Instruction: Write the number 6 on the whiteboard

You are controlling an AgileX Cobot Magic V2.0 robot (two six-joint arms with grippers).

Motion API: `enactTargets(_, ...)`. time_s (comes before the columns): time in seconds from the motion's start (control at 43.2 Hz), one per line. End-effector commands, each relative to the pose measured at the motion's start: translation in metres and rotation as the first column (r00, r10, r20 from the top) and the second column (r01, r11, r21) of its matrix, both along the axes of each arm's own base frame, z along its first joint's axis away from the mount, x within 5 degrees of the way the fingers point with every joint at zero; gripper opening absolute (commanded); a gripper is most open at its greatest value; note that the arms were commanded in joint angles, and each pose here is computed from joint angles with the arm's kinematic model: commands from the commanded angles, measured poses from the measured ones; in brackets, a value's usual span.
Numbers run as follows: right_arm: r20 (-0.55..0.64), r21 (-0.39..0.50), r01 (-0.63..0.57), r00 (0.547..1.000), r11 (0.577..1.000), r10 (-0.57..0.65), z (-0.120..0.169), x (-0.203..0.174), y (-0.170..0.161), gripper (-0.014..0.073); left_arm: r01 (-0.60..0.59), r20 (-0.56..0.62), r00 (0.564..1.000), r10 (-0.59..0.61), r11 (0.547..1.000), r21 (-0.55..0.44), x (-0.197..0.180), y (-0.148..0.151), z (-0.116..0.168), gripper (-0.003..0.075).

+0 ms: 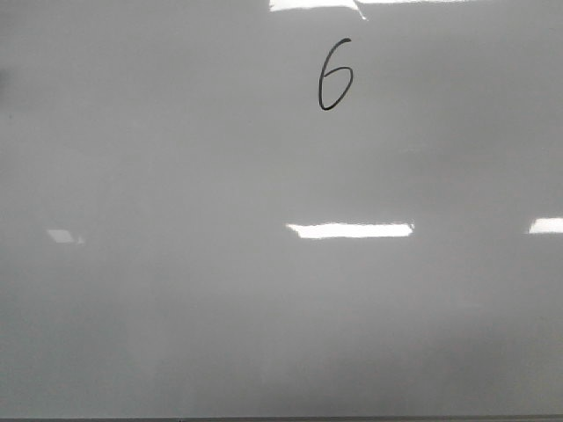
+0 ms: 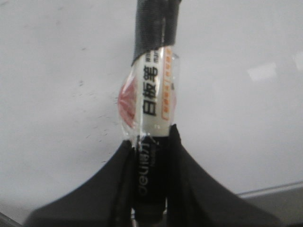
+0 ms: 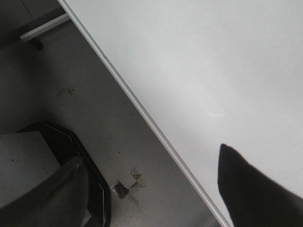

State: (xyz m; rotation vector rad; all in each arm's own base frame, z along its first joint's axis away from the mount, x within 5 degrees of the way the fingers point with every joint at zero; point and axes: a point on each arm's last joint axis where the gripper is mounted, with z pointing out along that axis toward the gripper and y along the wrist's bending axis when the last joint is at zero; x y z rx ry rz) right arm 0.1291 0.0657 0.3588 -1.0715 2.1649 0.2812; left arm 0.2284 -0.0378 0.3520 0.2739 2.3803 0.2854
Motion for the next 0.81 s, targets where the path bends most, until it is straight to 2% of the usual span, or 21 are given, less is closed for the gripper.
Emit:
enactTargets(0.0,0.076,0.046,0.020,0.997,0.999,-0.023,0.014,0.003,0.000,0.0582,-0.070,0.165,0.982,0.087,0.992,-0.104,0.003,0.016,0.003,0.0080)
enactTargets(0.116,0.085,0.050,0.023,0.996,0.998,-0.027,0.015,0.004,0.000,0.0582,-0.101,0.225,0.964,0.143,0.977,-0.188,0.009,0.026,-0.016,0.0080)
enactTargets(0.232,0.087,0.051,0.024,0.996,0.998,-0.029,0.015,0.004,0.000,0.0582,-0.042,0.314,0.941,0.129,0.962,-0.268,0.013,0.027,-0.032,0.0080)
enactTargets(0.371,0.087,0.051,0.024,0.996,0.998,-0.029,0.015,0.004,0.000,0.0582,0.065,0.433,0.898,0.072,0.954,-0.294,0.015,0.023,-0.043,0.0080)
enactTargets(0.463,0.087,0.051,0.024,0.996,0.998,-0.029,0.015,0.004,0.000,0.0582,0.115,0.472,0.881,0.039,0.949,-0.293,0.018,0.019,-0.048,0.0080)
enactTargets(0.625,0.087,0.051,0.024,0.996,0.998,-0.029,0.015,0.004,0.000,0.0582,0.149,0.480,0.877,0.009,0.945,-0.290,0.031,0.016,-0.059,0.0080)
enactTargets(0.788,0.085,0.050,0.024,0.996,0.998,-0.028,0.014,0.004,0.000,0.0582,0.111,0.468,0.882,0.058,0.939,-0.325,0.045,0.026,-0.072,0.0080)
